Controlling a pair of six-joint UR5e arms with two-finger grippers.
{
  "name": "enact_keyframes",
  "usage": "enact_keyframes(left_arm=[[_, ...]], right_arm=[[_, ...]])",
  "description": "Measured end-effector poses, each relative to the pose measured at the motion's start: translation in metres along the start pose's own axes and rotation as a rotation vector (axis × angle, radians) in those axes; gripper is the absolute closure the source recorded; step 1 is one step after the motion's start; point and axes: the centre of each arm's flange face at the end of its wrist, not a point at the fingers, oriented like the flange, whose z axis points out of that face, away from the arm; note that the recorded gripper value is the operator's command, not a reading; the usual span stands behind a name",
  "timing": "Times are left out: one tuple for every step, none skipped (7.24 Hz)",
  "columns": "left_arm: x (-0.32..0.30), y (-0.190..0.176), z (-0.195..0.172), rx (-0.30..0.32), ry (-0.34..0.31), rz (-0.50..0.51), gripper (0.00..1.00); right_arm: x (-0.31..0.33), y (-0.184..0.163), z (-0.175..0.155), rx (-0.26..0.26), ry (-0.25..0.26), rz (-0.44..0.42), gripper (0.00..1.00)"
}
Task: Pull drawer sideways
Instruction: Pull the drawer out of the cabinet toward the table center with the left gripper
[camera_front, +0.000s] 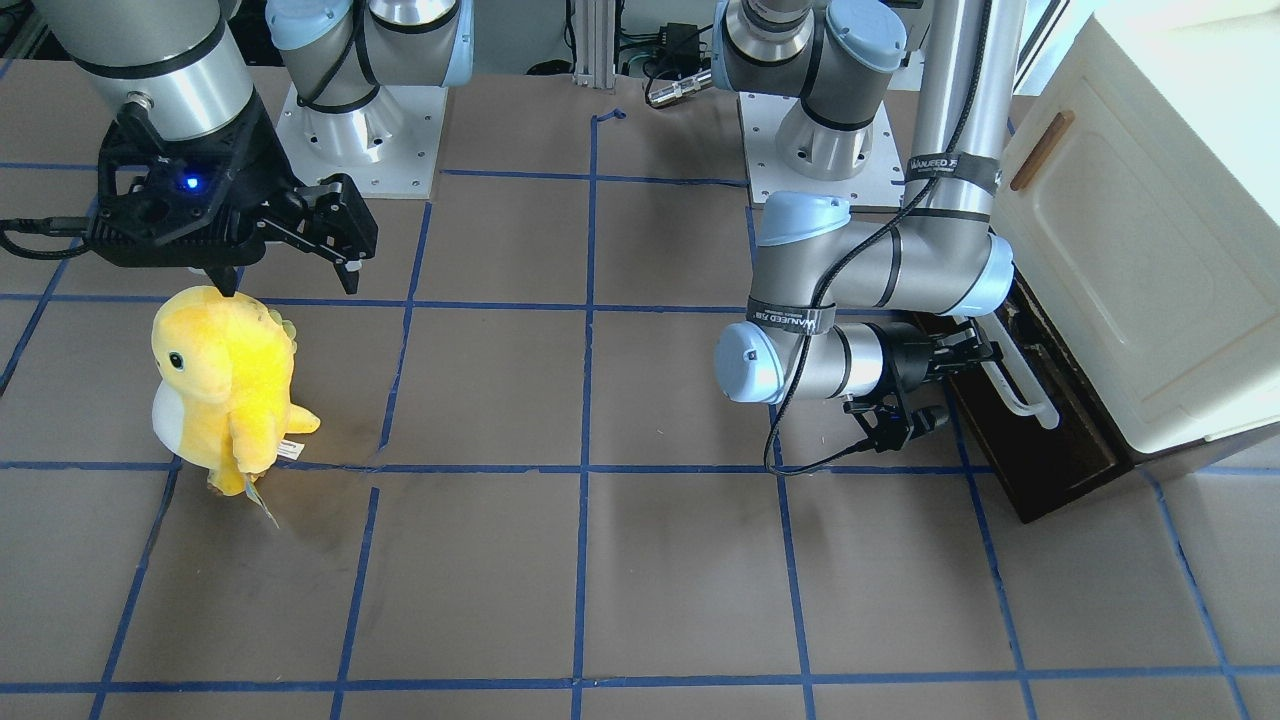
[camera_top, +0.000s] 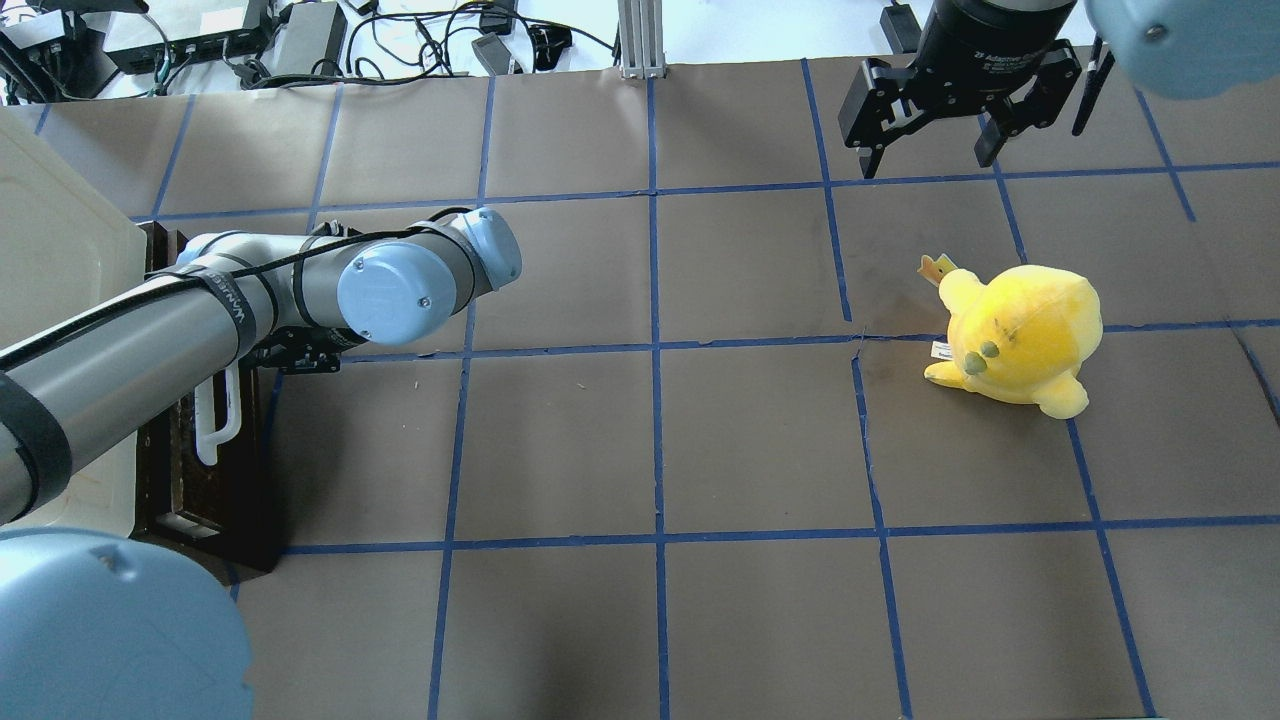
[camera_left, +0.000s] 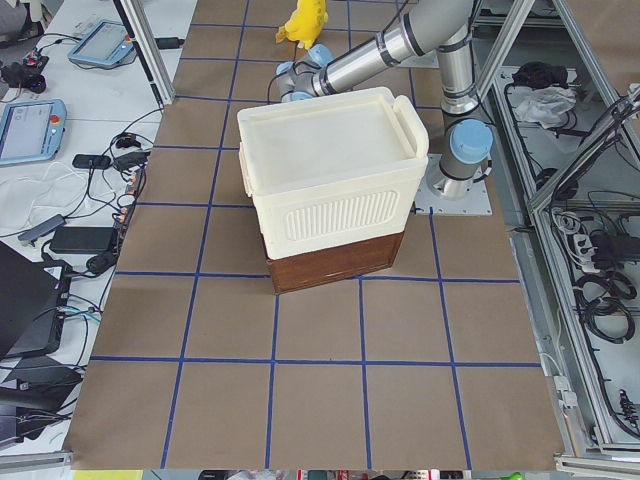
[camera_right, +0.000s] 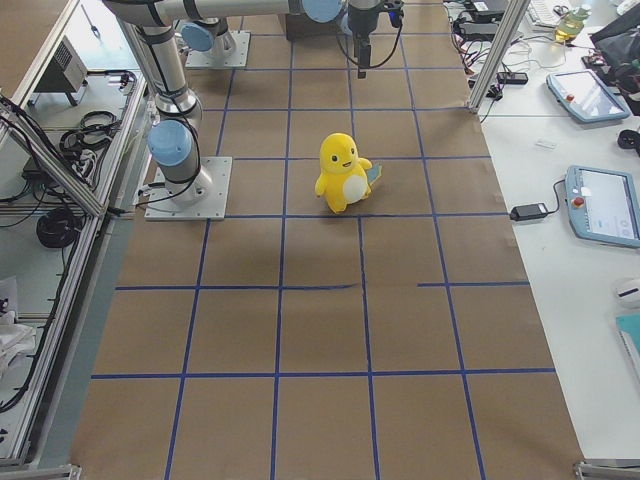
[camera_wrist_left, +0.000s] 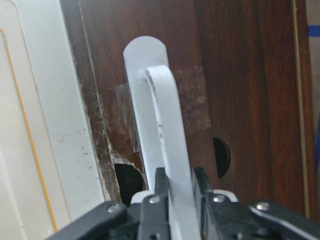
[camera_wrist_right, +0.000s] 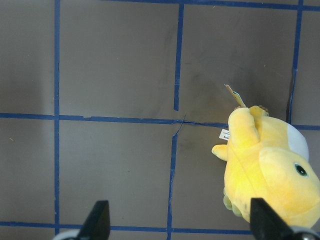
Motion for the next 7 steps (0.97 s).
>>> enact_keyframes(left_arm=[[0.001, 0.0, -0.001, 0.001, 0.001, 0.001, 0.78], [0.002, 0.001, -0.003, 0.005, 0.001, 0.002, 0.78], [0.003, 0.001, -0.008, 0.01, 0.005, 0.002, 0.78], [0.004, 0.0, -0.014, 0.013, 0.016, -0.001, 0.78], [0.004, -0.001, -0.02, 0.014, 0.027, -0.003, 0.78], [0.004, -0.002, -0.024, 0.014, 0.037, -0.003, 0.78], [0.005, -0.001, -0.026, 0.011, 0.045, -0.003, 0.78]], right_arm=[[0.0, 0.0, 0.0, 0.0, 0.0, 0.0, 0.0], [0.0, 0.0, 0.0, 0.0, 0.0, 0.0, 0.0], [0.0, 0.0, 0.0, 0.0, 0.0, 0.0, 0.0], [0.0, 0.0, 0.0, 0.0, 0.0, 0.0, 0.0], [0.0, 0.0, 0.0, 0.0, 0.0, -0.001, 0.0], [0.0, 0.0, 0.0, 0.0, 0.0, 0.0, 0.0], [0.0, 0.0, 0.0, 0.0, 0.0, 0.0, 0.0]])
